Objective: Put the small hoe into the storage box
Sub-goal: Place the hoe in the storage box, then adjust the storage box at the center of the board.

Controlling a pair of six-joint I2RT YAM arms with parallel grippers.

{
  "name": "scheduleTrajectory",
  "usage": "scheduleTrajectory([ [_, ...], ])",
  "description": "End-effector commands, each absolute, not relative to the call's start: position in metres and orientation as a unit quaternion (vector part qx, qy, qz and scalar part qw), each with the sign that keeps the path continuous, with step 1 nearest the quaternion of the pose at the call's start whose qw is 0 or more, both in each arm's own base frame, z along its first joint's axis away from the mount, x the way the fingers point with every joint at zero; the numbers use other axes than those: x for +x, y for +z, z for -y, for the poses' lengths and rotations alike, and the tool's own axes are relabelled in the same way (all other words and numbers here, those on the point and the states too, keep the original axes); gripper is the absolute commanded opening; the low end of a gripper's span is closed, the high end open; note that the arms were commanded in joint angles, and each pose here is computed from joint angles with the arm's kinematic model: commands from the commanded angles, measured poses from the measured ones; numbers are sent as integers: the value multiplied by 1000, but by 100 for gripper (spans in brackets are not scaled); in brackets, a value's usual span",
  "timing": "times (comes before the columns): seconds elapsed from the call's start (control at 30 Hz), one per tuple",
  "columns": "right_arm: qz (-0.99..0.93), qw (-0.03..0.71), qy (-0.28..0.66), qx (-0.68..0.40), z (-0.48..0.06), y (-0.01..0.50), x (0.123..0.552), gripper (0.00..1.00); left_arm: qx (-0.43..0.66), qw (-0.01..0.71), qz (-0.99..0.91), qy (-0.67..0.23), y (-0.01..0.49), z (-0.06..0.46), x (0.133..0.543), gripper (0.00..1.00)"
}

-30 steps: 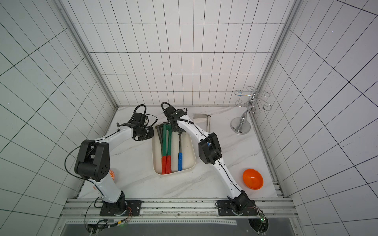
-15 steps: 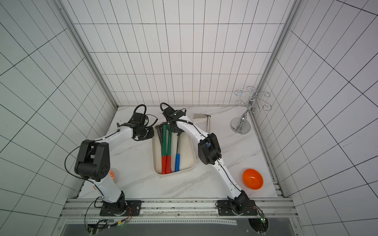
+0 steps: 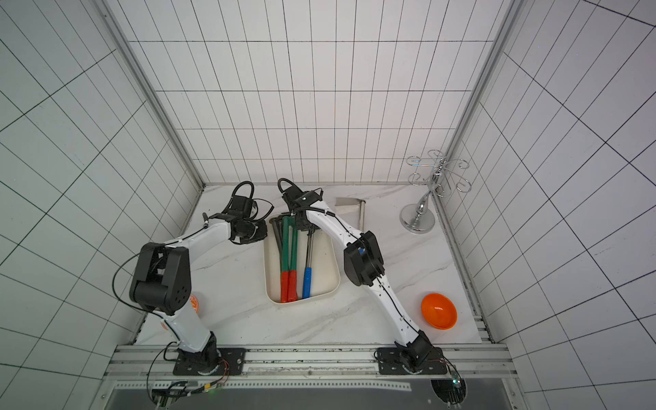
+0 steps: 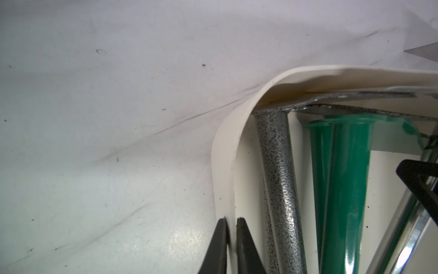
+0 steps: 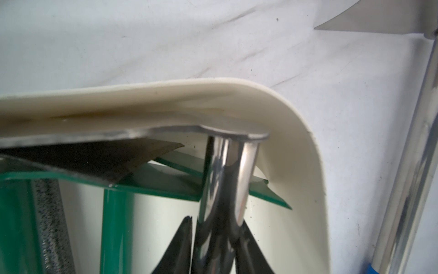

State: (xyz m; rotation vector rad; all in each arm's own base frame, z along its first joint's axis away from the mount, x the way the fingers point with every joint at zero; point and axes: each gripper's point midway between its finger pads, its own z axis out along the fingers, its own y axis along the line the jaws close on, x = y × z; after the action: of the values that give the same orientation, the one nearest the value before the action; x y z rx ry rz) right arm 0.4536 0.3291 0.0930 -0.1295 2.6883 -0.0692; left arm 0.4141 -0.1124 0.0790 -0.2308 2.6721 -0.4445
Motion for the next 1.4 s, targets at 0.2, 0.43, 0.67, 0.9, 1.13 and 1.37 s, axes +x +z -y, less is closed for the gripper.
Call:
scheduleTrajectory([
  [0.2,-963,267,-1,-35,-317,159,455,32,-60,232,-951,-194,91,131,432,10],
  [0.43,-960,280,-5,-16,-293,183,456,32,-63,230,-952,-193,87,132,434,9],
  [0.67,-958,284,-22,10,-256,201,451,32,-61,227,-953,-192,83,135,440,8],
  [0.9,-961,272,-33,25,-224,198,436,33,-61,227,-953,-191,81,137,450,8],
  [1.13,-964,259,-44,40,-198,185,424,33,-54,230,-954,-186,87,138,456,8],
  [1.37,-966,247,-50,59,-172,171,416,33,-50,241,-952,-185,102,136,454,13],
])
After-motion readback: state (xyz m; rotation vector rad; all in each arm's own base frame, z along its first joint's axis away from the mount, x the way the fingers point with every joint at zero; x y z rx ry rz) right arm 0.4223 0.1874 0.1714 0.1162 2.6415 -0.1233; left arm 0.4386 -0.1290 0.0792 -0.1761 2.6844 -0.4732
